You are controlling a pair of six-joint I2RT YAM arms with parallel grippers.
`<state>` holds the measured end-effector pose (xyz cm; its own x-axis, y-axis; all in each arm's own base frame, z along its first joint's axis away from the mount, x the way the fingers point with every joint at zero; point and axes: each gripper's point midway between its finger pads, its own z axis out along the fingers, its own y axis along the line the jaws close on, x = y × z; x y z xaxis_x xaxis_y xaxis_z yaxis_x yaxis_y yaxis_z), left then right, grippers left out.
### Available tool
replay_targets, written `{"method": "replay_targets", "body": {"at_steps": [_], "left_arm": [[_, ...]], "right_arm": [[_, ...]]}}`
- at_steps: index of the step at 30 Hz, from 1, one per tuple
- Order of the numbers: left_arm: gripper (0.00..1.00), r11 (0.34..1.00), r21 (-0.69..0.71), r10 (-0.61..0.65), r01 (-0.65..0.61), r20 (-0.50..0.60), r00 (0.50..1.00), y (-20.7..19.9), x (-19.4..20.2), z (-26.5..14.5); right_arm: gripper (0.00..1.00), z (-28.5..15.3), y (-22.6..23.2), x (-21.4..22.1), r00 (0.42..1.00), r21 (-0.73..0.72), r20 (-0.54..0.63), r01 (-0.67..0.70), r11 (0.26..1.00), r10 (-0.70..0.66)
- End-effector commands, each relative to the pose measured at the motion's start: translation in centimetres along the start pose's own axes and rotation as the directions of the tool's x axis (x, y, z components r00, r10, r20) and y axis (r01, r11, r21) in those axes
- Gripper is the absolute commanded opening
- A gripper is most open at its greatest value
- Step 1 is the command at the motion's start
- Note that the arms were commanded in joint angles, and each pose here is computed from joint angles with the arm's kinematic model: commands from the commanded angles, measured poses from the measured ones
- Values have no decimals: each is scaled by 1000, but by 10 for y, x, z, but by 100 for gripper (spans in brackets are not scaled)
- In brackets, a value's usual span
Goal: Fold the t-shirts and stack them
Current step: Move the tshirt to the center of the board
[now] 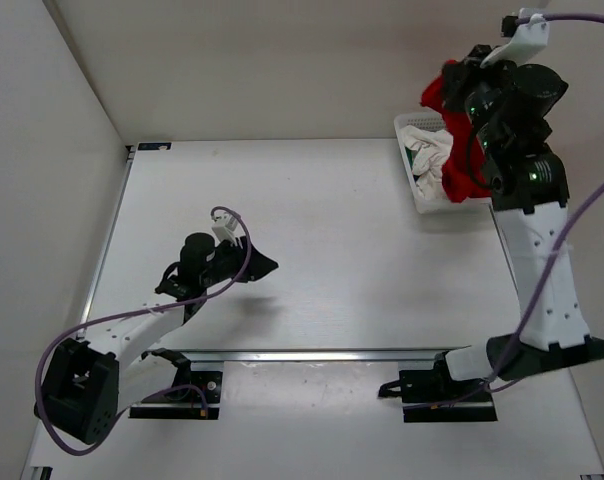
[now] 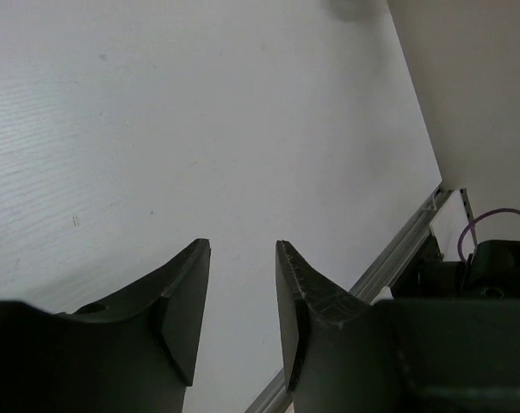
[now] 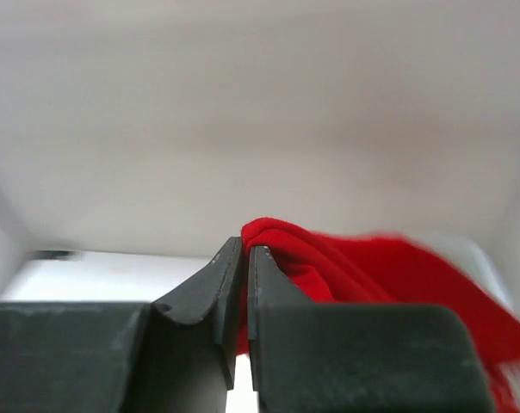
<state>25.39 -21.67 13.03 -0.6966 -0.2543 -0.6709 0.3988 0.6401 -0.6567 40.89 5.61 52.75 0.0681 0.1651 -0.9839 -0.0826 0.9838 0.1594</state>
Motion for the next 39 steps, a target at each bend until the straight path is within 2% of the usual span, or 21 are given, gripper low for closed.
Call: {"method": "replay_targets", "body": {"at_steps": [1,5,9,12,15,17,19,22,23,25,26,28,30,33,34,36,38,39], "left_arm": [[47,1000,31,-2,-1,75,997,-13,-31,-10],[47,1000,21,-26,23,121,992,-10,-45,-19],[48,998,24,-62,59,138,988,-5,-49,-24],[48,996,1,-84,85,167,982,4,-55,-30],[48,990,-53,-114,129,233,966,24,-69,-46],[49,986,-90,-114,140,250,961,31,-71,-48],[49,980,-116,-131,164,253,959,37,-69,-47],[48,969,-157,-145,192,271,952,51,-67,-47],[48,963,-197,-126,185,278,952,60,-67,-47],[48,948,-254,-125,194,264,956,71,-60,-47],[47,944,-264,-126,198,267,955,74,-58,-47],[48,934,-293,-130,204,251,959,83,-45,-44],[48,927,-309,-148,213,220,964,88,-27,-42],[48,909,-365,-136,200,194,971,100,-8,-44],[48,905,-381,-134,190,170,976,103,0,-45],[49,896,-411,-120,167,137,983,108,9,-47],[49,881,-441,-143,171,96,985,115,30,-50],[50,874,-452,-145,177,103,984,118,32,-52]], "right_arm": [[0,-51,76,-73,978,-166,202,80,983,-46],[0,-107,146,-121,941,-333,338,124,935,-5],[0,-114,169,-132,939,-444,340,113,889,50],[0,-83,160,-91,971,-489,229,49,871,74],[0,-41,130,-13,989,-518,30,-110,849,146],[0,-21,114,36,985,-470,-58,-171,866,163],[0,-9,104,94,974,-436,-152,-217,874,166],[0,-6,65,207,922,-326,-305,-337,883,240],[0,-6,57,222,910,-296,-326,-356,886,257],[3,-5,18,265,863,-146,-387,-405,903,324],[5,-5,11,273,850,-123,-405,-417,901,337],[24,-3,-12,288,828,-15,-426,-409,913,364],[34,-5,-19,293,835,46,-428,-363,931,347],[39,-11,-3,300,858,57,-450,-250,967,248],[38,-14,9,300,866,35,-462,-197,980,191],[29,-15,33,306,862,-4,-491,-144,990,123],[5,-23,80,325,834,-141,-550,-142,980,42],[1,-26,92,332,822,-167,-569,-147,975,27]]}}
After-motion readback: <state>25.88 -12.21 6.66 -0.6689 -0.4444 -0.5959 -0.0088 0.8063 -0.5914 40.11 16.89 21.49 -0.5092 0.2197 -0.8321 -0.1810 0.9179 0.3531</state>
